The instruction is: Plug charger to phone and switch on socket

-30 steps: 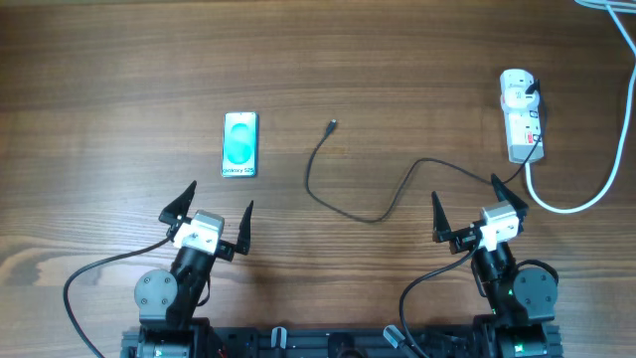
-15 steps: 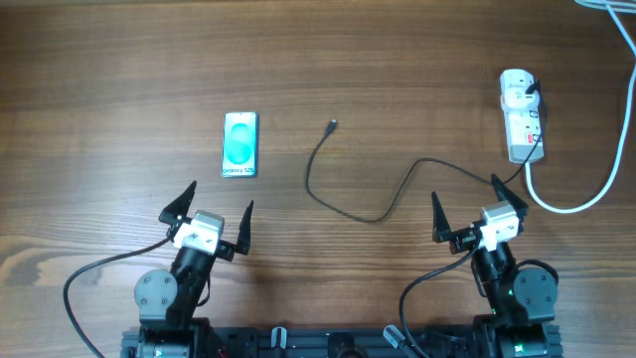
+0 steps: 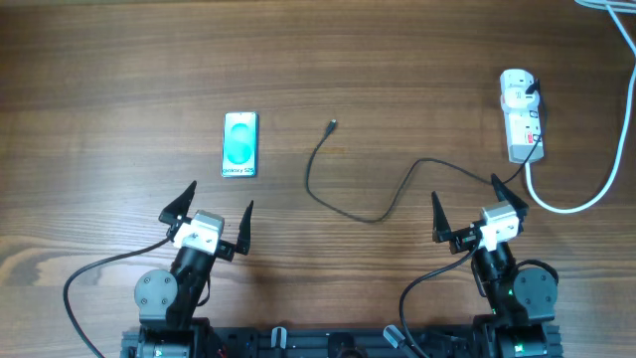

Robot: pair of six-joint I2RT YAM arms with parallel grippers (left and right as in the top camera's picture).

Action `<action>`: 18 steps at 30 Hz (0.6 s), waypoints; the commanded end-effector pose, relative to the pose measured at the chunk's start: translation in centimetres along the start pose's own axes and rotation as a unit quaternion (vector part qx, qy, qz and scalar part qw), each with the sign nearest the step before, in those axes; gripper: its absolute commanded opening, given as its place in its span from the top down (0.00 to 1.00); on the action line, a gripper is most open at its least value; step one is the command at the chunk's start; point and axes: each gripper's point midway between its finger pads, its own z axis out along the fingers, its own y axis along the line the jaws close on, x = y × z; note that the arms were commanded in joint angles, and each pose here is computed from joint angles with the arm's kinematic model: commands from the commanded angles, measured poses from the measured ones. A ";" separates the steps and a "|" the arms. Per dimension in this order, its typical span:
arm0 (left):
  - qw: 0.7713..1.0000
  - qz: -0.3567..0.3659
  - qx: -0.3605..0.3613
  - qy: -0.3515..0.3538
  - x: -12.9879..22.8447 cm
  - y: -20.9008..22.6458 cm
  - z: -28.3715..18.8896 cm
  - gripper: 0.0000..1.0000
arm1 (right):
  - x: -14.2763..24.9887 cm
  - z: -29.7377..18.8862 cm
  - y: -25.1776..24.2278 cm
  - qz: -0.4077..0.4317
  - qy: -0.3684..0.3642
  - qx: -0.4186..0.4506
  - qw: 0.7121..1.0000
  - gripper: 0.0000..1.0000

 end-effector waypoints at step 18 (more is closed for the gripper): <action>0.993 -0.104 0.031 -0.039 -2.2 -0.8 -0.2 0.00 | -0.1 0.0 0.0 0.002 -0.003 0.000 1.000 0.00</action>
